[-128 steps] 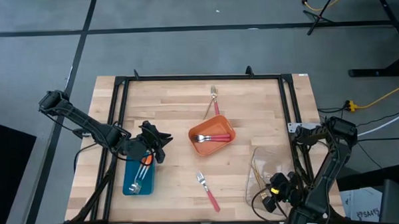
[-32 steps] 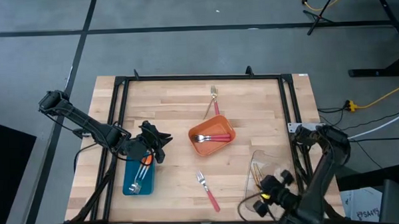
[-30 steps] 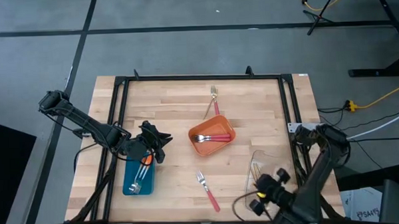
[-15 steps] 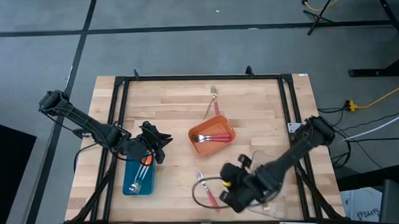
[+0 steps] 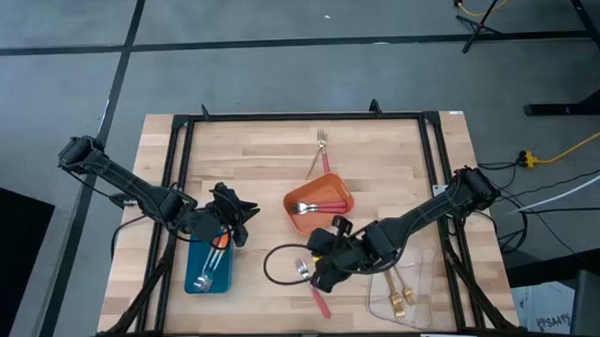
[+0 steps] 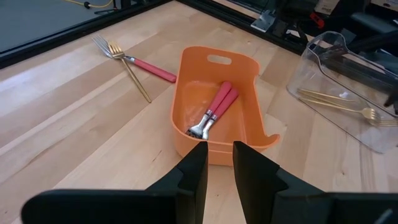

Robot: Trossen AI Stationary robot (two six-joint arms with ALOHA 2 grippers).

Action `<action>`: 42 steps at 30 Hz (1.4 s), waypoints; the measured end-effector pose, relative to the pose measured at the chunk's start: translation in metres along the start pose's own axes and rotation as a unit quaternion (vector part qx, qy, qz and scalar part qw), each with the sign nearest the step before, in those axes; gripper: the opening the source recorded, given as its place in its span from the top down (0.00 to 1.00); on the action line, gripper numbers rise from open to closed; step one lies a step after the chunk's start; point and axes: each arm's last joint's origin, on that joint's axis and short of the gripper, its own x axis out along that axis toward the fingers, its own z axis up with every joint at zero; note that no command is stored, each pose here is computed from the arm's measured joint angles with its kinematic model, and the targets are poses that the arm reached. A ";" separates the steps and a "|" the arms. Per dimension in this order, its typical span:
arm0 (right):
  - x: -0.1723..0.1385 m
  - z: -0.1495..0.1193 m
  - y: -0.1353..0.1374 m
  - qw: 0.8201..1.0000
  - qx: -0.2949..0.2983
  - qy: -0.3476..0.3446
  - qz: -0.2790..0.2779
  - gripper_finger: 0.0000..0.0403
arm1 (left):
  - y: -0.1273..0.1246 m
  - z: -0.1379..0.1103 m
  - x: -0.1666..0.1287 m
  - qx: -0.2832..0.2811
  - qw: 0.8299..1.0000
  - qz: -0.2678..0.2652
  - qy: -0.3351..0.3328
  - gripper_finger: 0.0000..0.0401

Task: Sort silverware by color (type)
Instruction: Put the pink fork into the orange bin

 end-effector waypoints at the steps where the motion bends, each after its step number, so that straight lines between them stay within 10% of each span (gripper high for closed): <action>1: 0.001 0.002 0.000 1.000 0.001 -0.001 0.006 0.84 | 0.000 0.000 0.000 0.000 1.000 0.000 0.000 0.83; 42: 0.120 -0.045 0.027 0.984 0.098 0.146 0.029 0.84 | -0.003 -0.003 0.000 0.006 0.998 -0.047 0.047 0.83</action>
